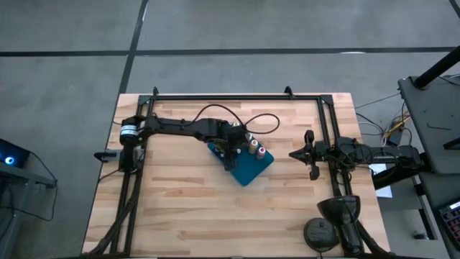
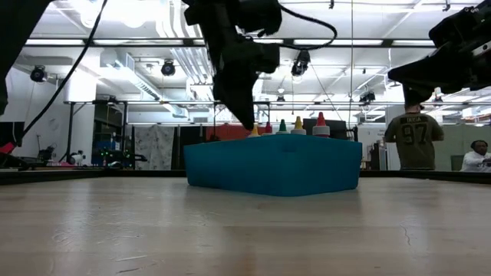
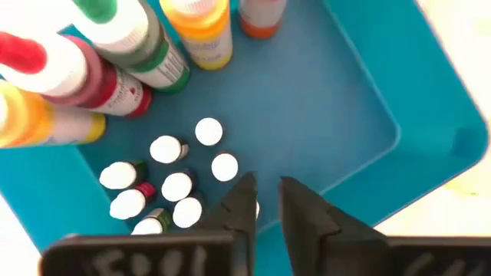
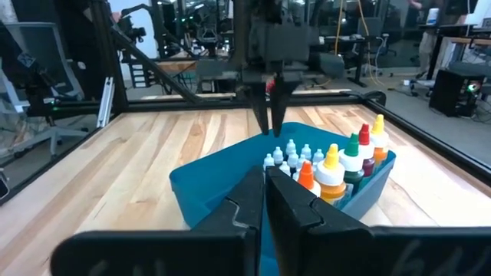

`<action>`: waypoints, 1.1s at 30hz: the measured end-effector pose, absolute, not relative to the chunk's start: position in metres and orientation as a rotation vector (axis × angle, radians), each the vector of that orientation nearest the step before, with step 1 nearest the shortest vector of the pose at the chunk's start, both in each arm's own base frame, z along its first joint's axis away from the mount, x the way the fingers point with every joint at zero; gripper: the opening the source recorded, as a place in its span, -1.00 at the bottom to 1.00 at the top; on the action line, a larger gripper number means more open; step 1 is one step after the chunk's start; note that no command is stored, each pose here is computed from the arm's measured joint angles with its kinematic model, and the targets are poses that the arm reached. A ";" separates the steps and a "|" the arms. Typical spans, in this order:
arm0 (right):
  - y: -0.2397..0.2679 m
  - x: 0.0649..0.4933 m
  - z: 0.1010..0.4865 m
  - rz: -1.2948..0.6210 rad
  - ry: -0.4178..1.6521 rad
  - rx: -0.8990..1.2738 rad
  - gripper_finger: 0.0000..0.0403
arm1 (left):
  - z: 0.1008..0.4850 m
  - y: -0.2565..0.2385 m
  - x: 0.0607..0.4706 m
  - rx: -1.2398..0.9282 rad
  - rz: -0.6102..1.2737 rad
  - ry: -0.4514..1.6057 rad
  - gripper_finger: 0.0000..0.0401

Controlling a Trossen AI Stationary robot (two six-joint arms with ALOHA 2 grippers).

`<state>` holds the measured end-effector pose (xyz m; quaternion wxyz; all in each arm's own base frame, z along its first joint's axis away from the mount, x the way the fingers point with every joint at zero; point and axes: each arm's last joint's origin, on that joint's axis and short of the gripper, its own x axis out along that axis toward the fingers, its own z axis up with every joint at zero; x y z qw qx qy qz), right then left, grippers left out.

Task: Pick & Place food coloring
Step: Return to Home Position

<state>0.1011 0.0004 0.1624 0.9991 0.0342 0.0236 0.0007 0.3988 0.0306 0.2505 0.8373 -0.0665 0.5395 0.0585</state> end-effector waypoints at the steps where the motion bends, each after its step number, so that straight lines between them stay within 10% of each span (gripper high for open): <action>1: 0.000 0.101 0.162 0.001 0.049 0.070 -0.96 | 0.252 0.031 0.399 -0.143 0.125 1.134 -0.89; 33: 0.000 0.102 0.161 0.000 0.059 0.070 -0.96 | 0.353 0.008 0.381 -0.188 0.045 0.590 -1.00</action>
